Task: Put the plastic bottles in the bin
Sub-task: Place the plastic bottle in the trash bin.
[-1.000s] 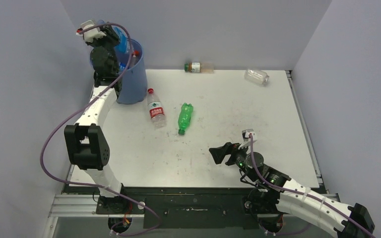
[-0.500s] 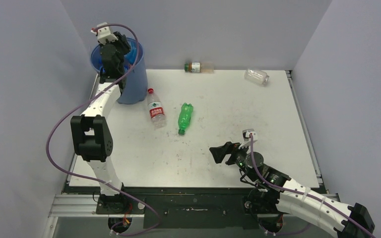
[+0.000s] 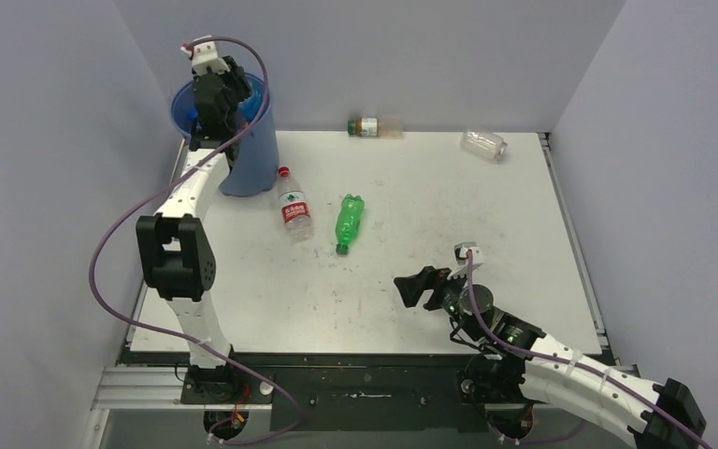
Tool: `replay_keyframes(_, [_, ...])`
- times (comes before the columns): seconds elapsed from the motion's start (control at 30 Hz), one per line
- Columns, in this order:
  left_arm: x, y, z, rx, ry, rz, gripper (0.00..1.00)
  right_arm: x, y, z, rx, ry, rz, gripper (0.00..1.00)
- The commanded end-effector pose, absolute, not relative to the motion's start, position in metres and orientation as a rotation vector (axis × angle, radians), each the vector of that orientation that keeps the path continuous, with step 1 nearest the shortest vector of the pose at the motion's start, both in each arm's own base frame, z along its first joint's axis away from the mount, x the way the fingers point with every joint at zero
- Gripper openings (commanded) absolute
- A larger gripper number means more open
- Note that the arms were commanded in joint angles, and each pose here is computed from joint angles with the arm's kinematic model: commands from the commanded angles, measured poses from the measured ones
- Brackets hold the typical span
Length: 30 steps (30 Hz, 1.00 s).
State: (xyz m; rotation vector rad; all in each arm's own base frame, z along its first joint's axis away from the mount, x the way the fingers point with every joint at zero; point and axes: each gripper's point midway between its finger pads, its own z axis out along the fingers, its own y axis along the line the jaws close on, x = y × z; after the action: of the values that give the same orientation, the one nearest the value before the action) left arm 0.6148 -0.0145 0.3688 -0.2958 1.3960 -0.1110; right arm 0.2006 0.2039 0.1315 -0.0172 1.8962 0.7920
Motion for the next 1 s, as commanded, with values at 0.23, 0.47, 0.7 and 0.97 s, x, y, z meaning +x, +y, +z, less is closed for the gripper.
replay_keyframes(0.23, [0.621,-0.036,0.288,-0.162,1.622,0.068,0.0,0.211,0.205,0.173,-0.025,1.807,0.776,0.9])
replay_keyframes(0.47, [0.617,-0.034,0.271,-0.197,1.629,0.045,0.13,0.219,0.198,0.196,-0.042,1.782,0.693,0.9])
replay_keyframes(0.7, [0.608,-0.045,0.312,-0.208,1.552,-0.052,0.61,0.226,0.194,0.224,-0.08,1.76,0.623,0.9])
replay_keyframes(0.97, [0.573,-0.053,0.419,-0.218,1.37,-0.119,0.83,0.228,0.192,0.249,-0.079,1.72,0.622,0.9])
